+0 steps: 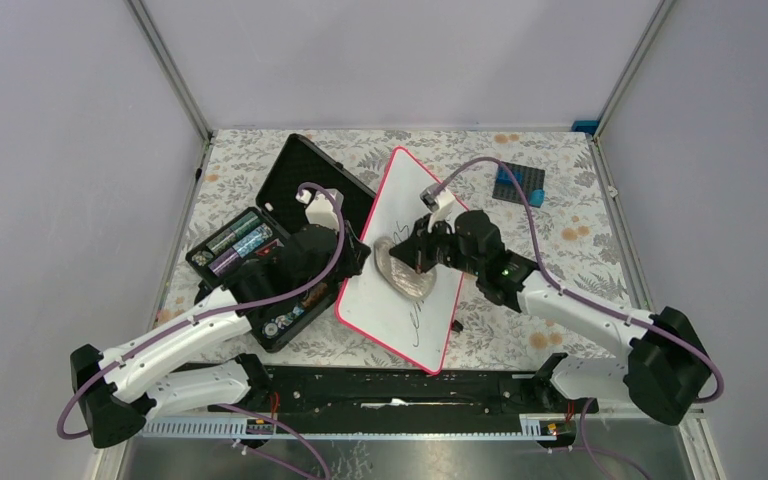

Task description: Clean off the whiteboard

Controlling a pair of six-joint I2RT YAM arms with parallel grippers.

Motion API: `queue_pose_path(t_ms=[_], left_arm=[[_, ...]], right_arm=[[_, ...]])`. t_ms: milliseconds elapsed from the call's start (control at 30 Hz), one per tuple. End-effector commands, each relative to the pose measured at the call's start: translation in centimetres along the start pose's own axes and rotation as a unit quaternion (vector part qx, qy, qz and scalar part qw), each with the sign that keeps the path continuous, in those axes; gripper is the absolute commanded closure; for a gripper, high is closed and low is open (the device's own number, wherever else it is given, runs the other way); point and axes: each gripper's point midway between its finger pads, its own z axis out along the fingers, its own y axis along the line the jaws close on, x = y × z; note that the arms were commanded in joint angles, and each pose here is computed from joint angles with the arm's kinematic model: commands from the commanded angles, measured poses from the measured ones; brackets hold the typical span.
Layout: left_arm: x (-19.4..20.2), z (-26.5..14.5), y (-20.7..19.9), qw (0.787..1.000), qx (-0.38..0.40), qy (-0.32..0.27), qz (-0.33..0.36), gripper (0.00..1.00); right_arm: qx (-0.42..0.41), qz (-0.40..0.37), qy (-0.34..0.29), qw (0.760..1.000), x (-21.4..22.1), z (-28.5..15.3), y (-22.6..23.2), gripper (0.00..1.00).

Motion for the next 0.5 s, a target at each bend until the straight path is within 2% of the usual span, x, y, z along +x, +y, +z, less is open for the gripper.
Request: queue_pose_path(t_ms=[0,67,200,467], left_arm=[[-0.2,-0.6,-2.4,0.999,0.053,0.001,-0.001,1.00],[-0.2,-0.6,-2.4,0.999,0.053,0.000,0.000,1.00],[-0.3,-0.7,-2.4,0.999,0.054,-0.002,0.002,1.00],[-0.5,-0.9,-1.9,0.999,0.047,-0.011,0.004,1.00]], right_arm=[[-0.046,-0.026,-0.054,0.997,-5.3,2.0,2.7,1.00],[-0.016,-0.027,-0.050,0.998,-4.7,2.7,1.2,1.00],[0.030,-0.014,-0.015,0.999,-0.6,2.5,-2.2,1.00],[0.109,0.032,0.045,0.993,7.8,-1.6,-7.7,1.00]])
